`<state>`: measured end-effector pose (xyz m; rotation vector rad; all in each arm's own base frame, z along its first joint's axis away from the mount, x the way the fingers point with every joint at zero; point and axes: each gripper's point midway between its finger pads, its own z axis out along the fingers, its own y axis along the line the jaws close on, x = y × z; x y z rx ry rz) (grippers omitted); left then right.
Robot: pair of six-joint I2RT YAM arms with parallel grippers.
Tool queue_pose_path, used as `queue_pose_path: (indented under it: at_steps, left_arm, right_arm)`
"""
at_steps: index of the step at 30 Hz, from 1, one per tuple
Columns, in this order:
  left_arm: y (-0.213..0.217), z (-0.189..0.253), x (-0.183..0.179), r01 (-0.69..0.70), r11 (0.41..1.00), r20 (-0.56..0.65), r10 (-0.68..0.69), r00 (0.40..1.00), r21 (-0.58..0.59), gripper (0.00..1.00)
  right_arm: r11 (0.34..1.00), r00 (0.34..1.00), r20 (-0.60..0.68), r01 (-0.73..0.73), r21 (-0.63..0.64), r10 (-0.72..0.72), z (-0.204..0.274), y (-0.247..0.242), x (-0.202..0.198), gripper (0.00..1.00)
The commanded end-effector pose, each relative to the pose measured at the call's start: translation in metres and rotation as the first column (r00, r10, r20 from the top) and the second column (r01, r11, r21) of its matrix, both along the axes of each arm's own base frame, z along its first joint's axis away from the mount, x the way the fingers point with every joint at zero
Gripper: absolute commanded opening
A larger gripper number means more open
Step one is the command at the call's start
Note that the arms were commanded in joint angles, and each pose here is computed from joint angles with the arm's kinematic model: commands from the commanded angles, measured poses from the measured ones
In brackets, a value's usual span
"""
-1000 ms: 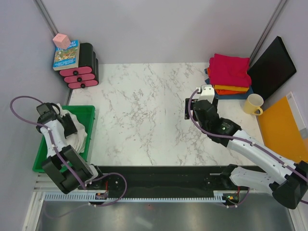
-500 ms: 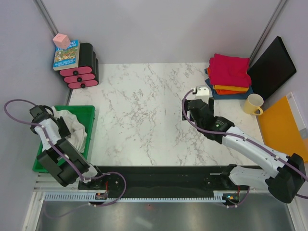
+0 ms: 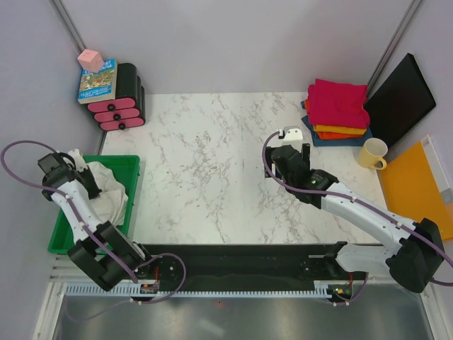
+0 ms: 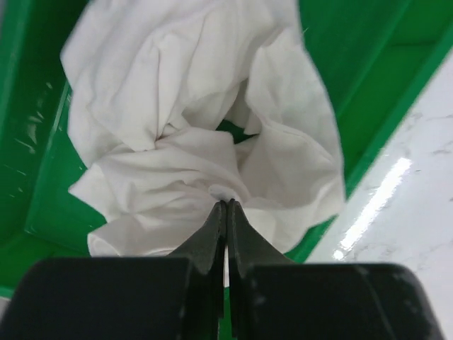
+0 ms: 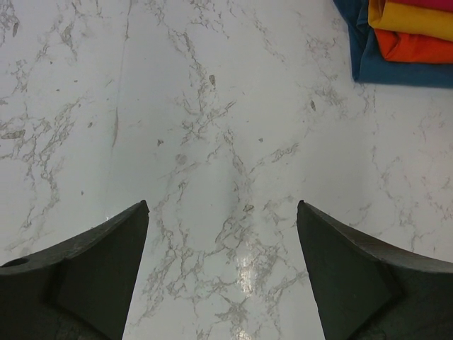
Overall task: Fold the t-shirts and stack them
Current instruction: Grab crumpled tshirt from bin with the left arm, then move the tshirt to the center of the board
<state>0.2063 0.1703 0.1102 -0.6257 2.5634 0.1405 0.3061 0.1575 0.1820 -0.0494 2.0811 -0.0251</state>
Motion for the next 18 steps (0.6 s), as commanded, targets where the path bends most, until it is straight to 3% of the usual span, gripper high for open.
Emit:
queue_pose_path:
  at_steps: [1, 2, 4, 8, 11, 12, 14, 15, 16, 18]
  left_arm:
    - [-0.019, 0.121, 0.043, 0.129, 0.987, 0.357, -0.154, 0.921, 0.094, 0.02]
    - [-0.019, 0.166, 0.053, 0.137, 0.979, 0.431, -0.189, 0.882, 0.148, 0.02]
    - [-0.035, 0.212, 0.064, 0.19, 0.973, 0.518, -0.231, 0.823, 0.133, 0.02]
    - [-0.066, 0.321, 0.075, 0.278, 0.937, 0.652, -0.348, 0.674, 0.212, 0.02]
    - [-0.105, 0.364, 0.081, 0.354, 0.887, 0.68, -0.457, 0.573, 0.298, 0.02]
    - [-0.108, 0.368, 0.085, 0.337, 0.884, 0.667, -0.467, 0.58, 0.325, 0.02]
    - [-0.155, 0.388, 0.089, 0.428, 0.816, 0.665, -0.571, 0.482, 0.39, 0.02]
    - [-0.164, 0.391, 0.093, 0.44, 0.803, 0.655, -0.588, 0.474, 0.403, 0.02]
    - [-0.193, 0.407, 0.091, 0.49, 0.754, 0.662, -0.639, 0.392, 0.437, 0.02]
    - [-0.215, 0.415, 0.095, 0.533, 0.714, 0.659, -0.672, 0.338, 0.455, 0.02]
  right_arm:
    - [0.997, 0.997, 0.078, 0.002, 0.077, -0.008, 0.033, 0.011, 0.012, 0.92]
    - [0.997, 0.997, 0.082, 0.001, 0.075, -0.007, 0.035, 0.011, 0.013, 0.92]
    - [0.997, 0.996, 0.09, -0.001, 0.075, -0.006, 0.04, 0.012, 0.015, 0.92]
    - [0.997, 0.995, 0.101, -0.007, 0.081, -0.001, 0.046, 0.015, 0.018, 0.92]
    - [0.996, 0.994, 0.113, -0.013, 0.092, 0.003, 0.05, 0.018, 0.02, 0.92]
    - [0.995, 0.993, 0.118, -0.015, 0.098, 0.004, 0.052, 0.019, 0.021, 0.92]
    - [0.995, 0.992, 0.124, -0.014, 0.095, 0.002, 0.055, 0.019, 0.022, 0.92]
    - [0.995, 0.991, 0.131, -0.012, 0.098, 0.0, 0.058, 0.019, 0.023, 0.92]
    - [0.995, 0.991, 0.136, -0.014, 0.095, 0.001, 0.06, 0.018, 0.022, 0.92]
    - [0.996, 0.99, 0.142, -0.009, 0.093, -0.004, 0.063, 0.016, 0.022, 0.92]
